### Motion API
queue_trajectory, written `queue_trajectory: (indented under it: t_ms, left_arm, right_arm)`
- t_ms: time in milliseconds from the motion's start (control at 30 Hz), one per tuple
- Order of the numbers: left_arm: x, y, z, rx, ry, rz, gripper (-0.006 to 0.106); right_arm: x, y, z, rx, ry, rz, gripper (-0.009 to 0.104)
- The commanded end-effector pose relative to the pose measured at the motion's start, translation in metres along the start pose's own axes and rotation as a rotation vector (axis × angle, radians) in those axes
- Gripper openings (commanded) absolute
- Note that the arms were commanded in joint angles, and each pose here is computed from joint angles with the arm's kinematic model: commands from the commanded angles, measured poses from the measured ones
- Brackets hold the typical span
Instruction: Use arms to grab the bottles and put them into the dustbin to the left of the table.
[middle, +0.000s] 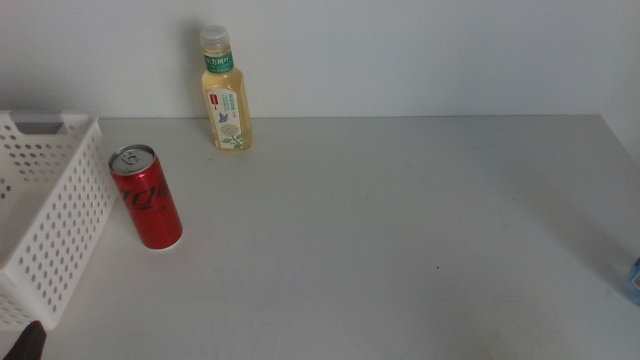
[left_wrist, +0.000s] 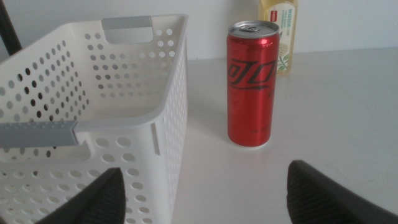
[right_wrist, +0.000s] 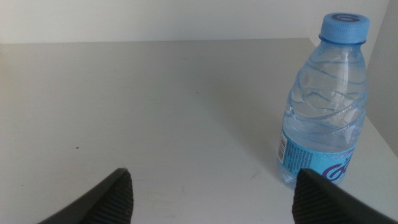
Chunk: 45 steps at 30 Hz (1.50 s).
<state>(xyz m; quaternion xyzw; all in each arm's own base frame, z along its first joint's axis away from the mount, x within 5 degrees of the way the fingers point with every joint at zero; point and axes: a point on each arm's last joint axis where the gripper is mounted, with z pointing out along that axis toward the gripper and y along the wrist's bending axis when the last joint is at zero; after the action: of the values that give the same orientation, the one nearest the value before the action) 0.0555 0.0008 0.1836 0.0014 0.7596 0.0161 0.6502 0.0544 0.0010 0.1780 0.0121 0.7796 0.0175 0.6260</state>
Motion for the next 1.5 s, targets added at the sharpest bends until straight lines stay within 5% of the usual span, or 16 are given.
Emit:
queue_trajectory:
  t_ms: [0, 500, 1467]
  left_arm:
    - [-0.009, 0.000, -0.002, 0.007, -0.109, -0.063, 0.087]
    - [-0.022, -0.016, 0.048, 0.148, -0.091, -0.051, 0.087]
    - [-0.016, -0.027, 0.088, 0.165, -0.196, -0.032, 0.087]
  right_arm:
    - [-0.010, 0.000, -0.003, 0.008, -0.102, -0.015, 0.065]
    - [-0.010, 0.000, -0.003, 0.008, -0.102, -0.015, 0.065]
    - [-0.010, 0.000, -0.003, 0.008, -0.102, -0.015, 0.065]
